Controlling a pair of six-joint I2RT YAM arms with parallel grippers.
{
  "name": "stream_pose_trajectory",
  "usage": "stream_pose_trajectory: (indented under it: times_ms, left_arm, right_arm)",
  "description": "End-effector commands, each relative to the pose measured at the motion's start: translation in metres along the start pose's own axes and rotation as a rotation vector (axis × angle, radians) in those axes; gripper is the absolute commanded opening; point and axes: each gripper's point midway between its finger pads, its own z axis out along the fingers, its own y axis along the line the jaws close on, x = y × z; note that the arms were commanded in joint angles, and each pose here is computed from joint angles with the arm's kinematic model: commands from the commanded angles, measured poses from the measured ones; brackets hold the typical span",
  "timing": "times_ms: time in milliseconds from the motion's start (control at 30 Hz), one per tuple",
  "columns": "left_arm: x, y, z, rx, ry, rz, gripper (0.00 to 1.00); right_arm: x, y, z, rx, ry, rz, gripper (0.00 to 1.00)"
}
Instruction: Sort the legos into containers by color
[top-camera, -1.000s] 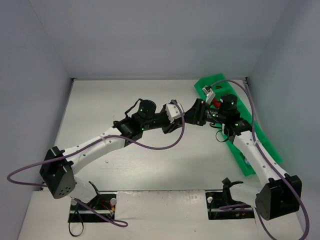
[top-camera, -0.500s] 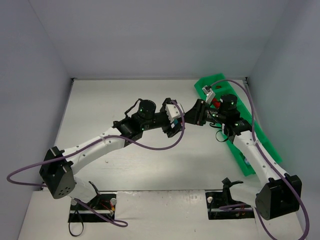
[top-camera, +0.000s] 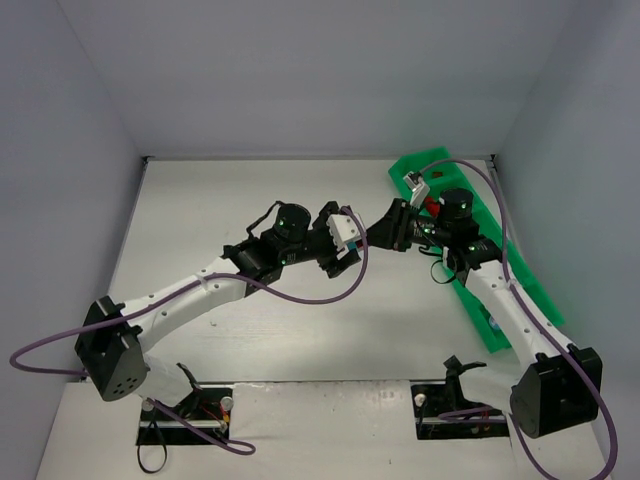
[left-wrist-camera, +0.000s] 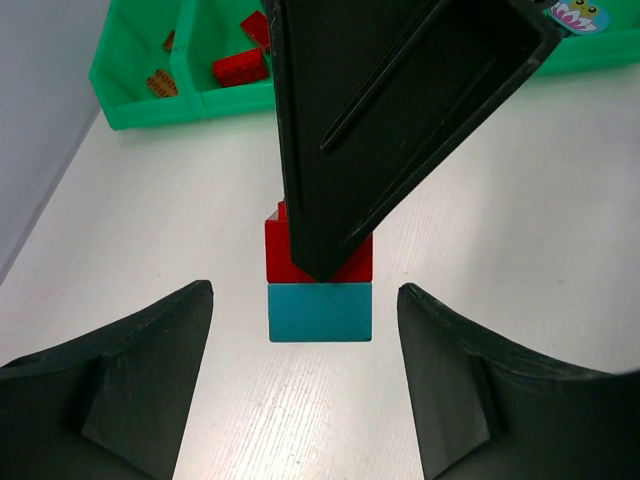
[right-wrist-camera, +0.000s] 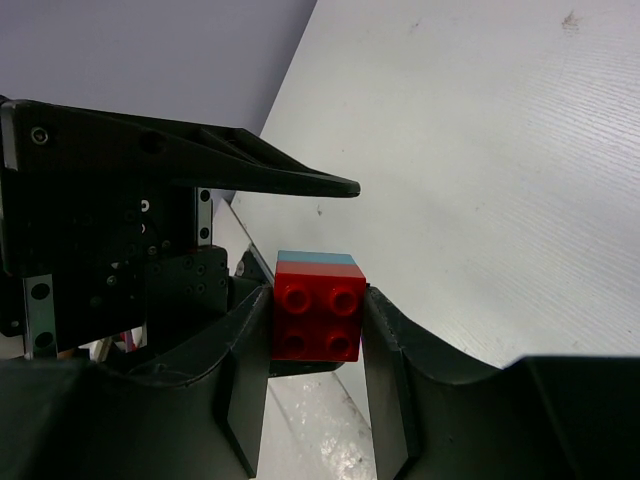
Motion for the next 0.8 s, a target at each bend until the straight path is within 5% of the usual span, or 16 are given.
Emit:
stream_pose_trajectory:
  times_ms: [0, 433, 767]
  left_arm:
    - [-0.034, 0.010, -0.008, -0.033, -0.095, 0.052, 0.68]
    - [-0.044, 0.014, 0.006, -0.037, -0.140, 0.029, 0.59]
    - [-0.046, 0.014, 0.009, -0.030, -0.145, 0.023, 0.30]
  right_arm:
    - [-0.018, 0.022, 0.000, -0.065, -0.039, -0.091, 0.00]
    - [-0.015, 0.020, 0.000, -0.062, -0.036, -0.088, 0.00]
    - [-0.013, 0.018, 0.000, -0.060, -0.032, -0.088, 0.00]
